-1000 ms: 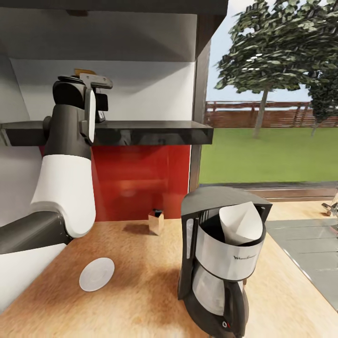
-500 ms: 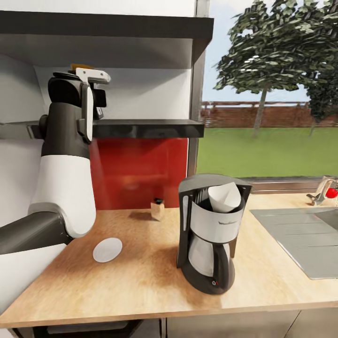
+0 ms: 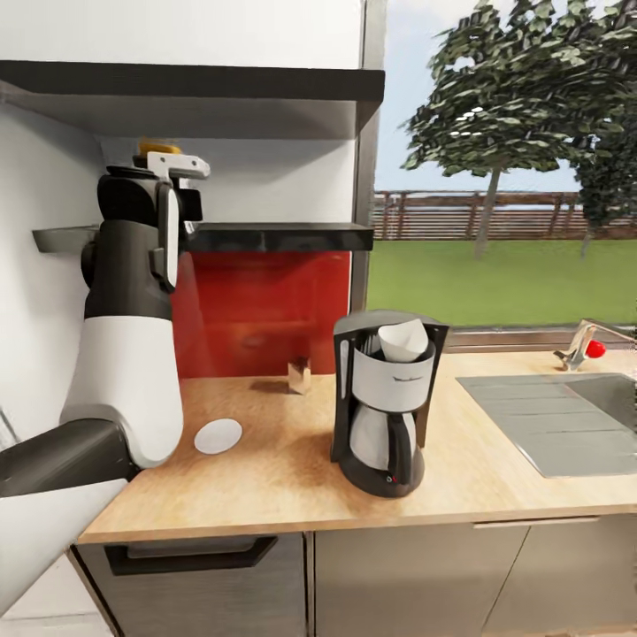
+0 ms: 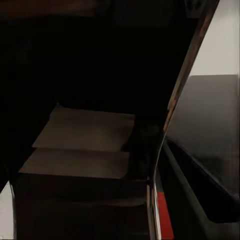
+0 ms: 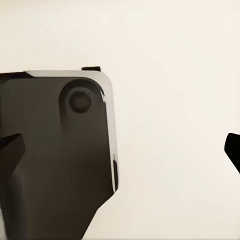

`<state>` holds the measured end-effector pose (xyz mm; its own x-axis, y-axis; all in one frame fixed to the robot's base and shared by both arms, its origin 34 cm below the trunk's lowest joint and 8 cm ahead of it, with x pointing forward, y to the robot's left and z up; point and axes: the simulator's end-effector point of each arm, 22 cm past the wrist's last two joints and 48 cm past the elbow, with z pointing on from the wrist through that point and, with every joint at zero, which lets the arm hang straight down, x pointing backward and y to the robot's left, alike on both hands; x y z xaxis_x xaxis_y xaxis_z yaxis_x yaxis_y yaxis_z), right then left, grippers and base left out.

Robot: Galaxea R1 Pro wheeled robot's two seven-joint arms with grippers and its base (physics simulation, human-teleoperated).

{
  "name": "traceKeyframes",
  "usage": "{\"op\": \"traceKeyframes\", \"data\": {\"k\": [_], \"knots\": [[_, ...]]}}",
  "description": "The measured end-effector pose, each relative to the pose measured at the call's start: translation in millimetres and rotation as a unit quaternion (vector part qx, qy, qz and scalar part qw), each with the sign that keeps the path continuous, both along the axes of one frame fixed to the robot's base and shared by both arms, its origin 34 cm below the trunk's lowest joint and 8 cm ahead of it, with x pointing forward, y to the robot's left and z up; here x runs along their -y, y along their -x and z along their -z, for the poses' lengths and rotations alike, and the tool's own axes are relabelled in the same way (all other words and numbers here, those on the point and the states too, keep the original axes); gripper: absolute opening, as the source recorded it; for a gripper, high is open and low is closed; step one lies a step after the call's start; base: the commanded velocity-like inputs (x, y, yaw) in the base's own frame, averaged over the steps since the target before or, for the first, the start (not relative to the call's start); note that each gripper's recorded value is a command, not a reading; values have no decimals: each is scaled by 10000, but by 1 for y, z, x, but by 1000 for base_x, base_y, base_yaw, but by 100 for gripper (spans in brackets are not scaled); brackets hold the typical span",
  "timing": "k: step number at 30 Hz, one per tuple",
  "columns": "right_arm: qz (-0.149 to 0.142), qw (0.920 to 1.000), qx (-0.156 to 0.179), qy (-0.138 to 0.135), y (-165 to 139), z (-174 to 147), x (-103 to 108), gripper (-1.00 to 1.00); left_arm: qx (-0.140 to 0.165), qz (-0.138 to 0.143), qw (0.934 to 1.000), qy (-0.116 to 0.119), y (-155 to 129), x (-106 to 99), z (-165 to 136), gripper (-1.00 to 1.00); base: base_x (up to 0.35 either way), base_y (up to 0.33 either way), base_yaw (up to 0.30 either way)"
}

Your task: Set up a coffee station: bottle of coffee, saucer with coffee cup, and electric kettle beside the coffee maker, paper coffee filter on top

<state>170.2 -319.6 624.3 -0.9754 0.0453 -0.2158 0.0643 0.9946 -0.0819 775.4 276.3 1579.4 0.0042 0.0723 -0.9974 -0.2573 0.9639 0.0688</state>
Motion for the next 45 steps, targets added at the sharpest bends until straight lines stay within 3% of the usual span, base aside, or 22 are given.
{"op": "traceKeyframes", "data": {"k": [11, 16, 18, 22, 27, 29, 32, 35, 39, 41, 45], "knots": [[1, 10000, -5, -5, 1, 0, -1, 100, -300, 21, 9995, 1, -9, 1, 41, -100, -317, 0, 0], [3, 10000, -4, 3, 1, 0, 0, 100, -572, 41, 9983, -39, -18, 2, 89, -100, -41, 0, 0], [1, 10000, -6, 8, 1, 0, 0, 100, -732, 91, 9971, -158, -21, 9, 123, -100, -6, 0, 0], [3, 10000, 2, 8, 0, 0, 0, 100, -732, 133, 9965, -373, -17, 14, 172, -100, -1, 0, 0], [9, 10000, 6, -44, 0, 1, -9, 100, -1079, 273, 9931, -371, -11, 17, 238, -100, 0, 0, 0], [11, 10000, 13, -56, -1, 1, -10, 100, -1144, 379, 9920, -388, -10, 21, 266, -100, 0, 0, 0], [6, 10000, 60, -60, -5, 0, -11, 100, -932, 613, 9930, -391, -9, 32, 291, -100, 0, 0, 0], [7, 9999, 107, -66, -9, 0, -11, 100, -1078, 801, 9902, -383, -7, 43, 325, -100, 0, 0, 0], [35, 9998, 164, -66, -14, -1, -11, 100, -1317, 1523, 9788, -363, -5, 77, 365, -100, 0, 0, 0], [52, 9997, 208, -63, -18, -2, -10, 100, -1297, 1974, 9708, -418, -7, 97, 390, -100, 0, 0, 0], [55, 9997, 224, -66, -20, -2, -10, 100, -1224, 2243, 9653, -539, -10, 112, 421, -100, 0, 0, -120]]}}
